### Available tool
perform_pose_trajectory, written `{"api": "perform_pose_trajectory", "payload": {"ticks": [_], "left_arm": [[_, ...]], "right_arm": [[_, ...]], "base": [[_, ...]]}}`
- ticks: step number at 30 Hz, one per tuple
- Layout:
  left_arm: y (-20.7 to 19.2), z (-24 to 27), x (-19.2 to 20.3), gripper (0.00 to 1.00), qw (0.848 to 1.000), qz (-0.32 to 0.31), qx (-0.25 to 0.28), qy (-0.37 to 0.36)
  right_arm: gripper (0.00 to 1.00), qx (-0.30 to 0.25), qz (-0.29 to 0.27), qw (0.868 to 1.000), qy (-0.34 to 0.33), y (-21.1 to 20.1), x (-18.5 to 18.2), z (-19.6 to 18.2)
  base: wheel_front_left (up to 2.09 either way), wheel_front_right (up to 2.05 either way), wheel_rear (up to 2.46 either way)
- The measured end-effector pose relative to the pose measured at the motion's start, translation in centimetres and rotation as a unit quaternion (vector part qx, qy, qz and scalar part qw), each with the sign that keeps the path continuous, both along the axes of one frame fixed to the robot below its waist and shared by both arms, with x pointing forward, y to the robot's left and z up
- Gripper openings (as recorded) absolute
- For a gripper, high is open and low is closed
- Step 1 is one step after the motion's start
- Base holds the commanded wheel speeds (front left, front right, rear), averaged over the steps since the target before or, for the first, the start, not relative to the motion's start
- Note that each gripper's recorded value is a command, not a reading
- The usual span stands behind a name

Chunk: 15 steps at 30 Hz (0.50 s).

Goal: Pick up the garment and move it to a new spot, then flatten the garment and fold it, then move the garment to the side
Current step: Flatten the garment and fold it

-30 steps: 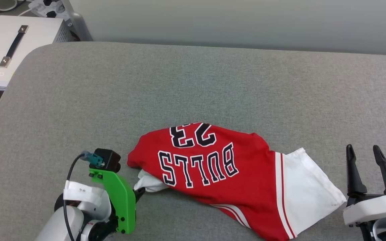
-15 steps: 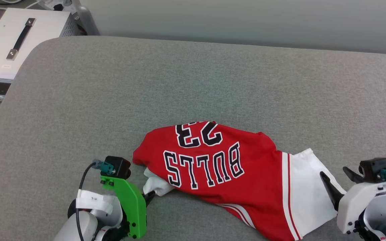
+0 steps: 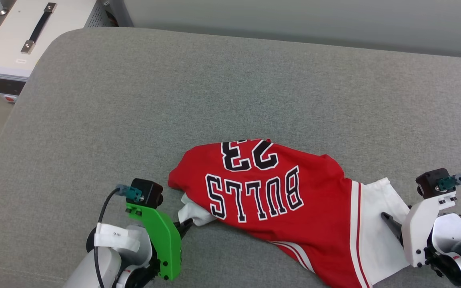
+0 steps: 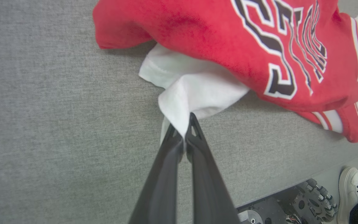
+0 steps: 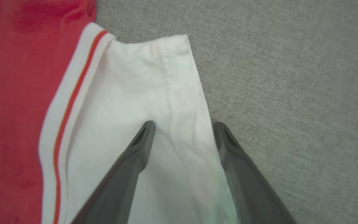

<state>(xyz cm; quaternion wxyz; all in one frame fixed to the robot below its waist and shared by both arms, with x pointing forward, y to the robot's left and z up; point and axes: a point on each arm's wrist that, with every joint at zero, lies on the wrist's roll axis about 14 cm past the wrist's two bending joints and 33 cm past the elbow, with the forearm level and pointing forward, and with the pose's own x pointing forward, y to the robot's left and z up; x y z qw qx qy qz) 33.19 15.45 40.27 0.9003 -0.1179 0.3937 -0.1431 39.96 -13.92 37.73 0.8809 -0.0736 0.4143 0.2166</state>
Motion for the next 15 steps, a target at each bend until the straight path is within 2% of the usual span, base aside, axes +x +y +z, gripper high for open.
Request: {"api": "perform_pose_trajectory", "payload": {"ticks": [1, 2, 7, 15], "left_arm": [[0.0, 0.0, 0.1, 0.0, 1.0, 0.0, 0.0, -0.001], [0.0, 0.1, 0.2, 0.0, 1.0, 0.0, 0.0, -0.001], [0.2, 0.0, 0.2, 0.0, 1.0, 0.0, 0.003, -0.001], [0.2, 0.9, 0.8, 0.0, 1.0, -0.003, 0.005, -0.016]], "right_arm": [[0.17, -0.002, 0.001, 1.0, 0.003, -0.1, 0.0, -0.2], [0.0, -0.004, 0.002, 1.0, 0.006, -0.1, 0.1, -0.4], [0.0, -0.004, -0.022, 0.999, -0.034, -1.8, 2.4, 0.7], [0.0, -0.041, -0.093, 0.991, -0.082, -8.6, 4.9, 3.9]], "base": [[0.0, 0.0, 0.0], [0.0, 0.0, 0.0], [0.0, 0.0, 0.0], [0.0, 0.0, 0.0]]}}
